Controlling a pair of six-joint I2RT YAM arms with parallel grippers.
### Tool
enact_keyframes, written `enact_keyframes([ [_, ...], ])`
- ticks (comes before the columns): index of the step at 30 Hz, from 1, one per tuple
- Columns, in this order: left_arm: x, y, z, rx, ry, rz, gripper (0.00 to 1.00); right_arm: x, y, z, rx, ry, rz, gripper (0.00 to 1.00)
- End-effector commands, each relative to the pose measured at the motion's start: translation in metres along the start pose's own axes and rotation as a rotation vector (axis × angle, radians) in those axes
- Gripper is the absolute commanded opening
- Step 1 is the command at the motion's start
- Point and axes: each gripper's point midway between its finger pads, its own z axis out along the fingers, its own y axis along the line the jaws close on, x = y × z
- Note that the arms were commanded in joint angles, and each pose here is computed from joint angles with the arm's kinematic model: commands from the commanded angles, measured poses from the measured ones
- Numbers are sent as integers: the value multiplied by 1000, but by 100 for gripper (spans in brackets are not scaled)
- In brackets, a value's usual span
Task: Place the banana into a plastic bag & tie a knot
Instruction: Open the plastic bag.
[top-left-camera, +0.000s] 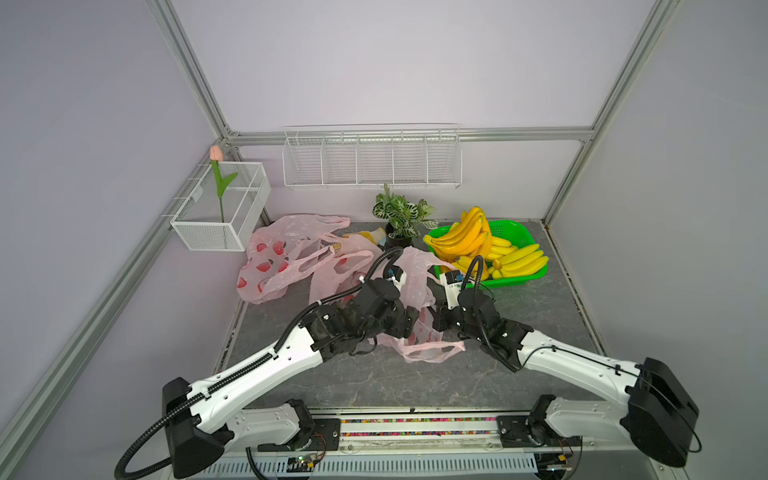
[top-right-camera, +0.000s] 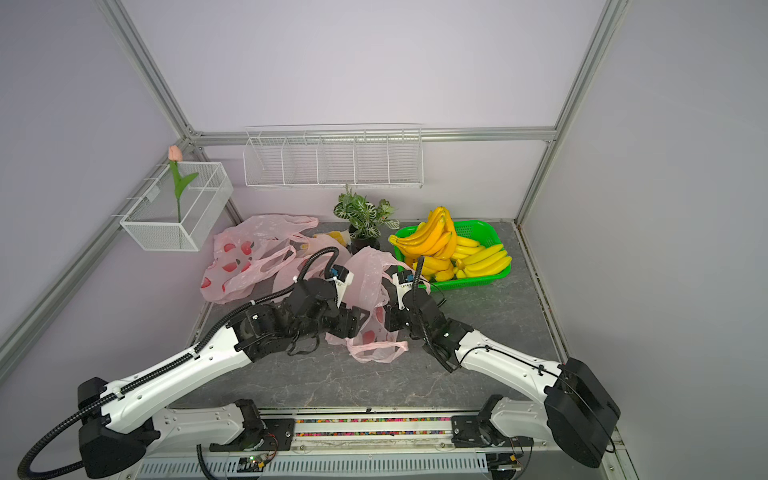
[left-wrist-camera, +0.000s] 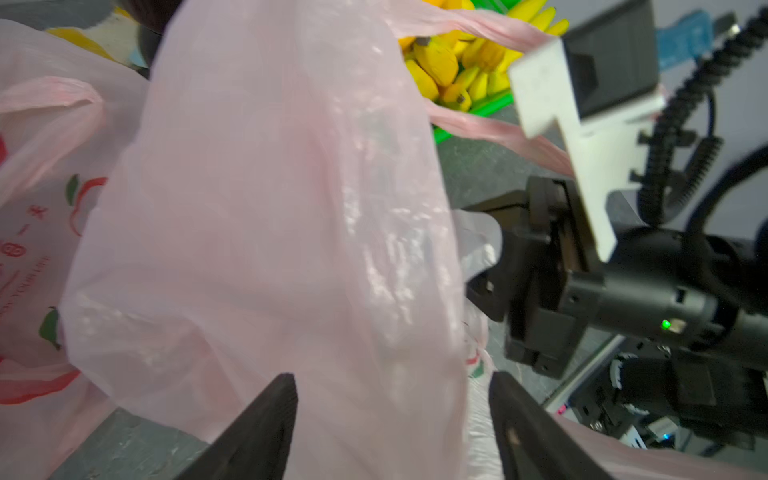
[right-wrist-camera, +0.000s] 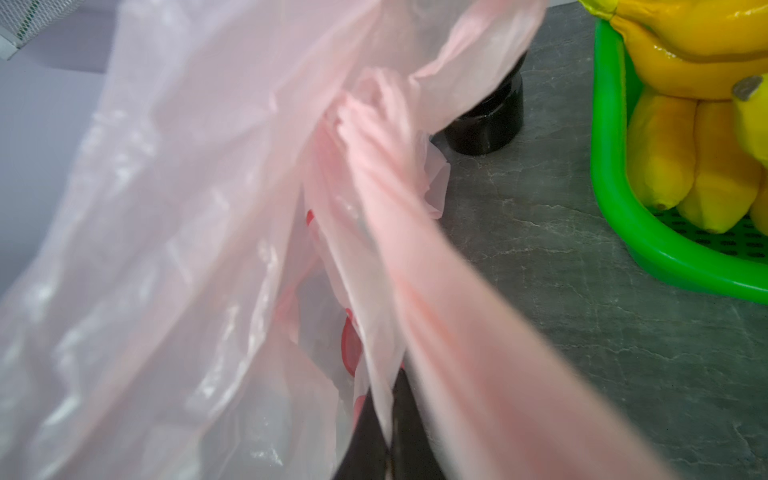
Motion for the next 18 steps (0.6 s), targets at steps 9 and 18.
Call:
enact_keyframes([
  [9,12,25,8,-200,18,-8,76,-7,10,-7,1,-25,-50,7],
  [18,8,42,8,-297,-17,-40,21,-3,5,-10,10,-22,-30,8],
])
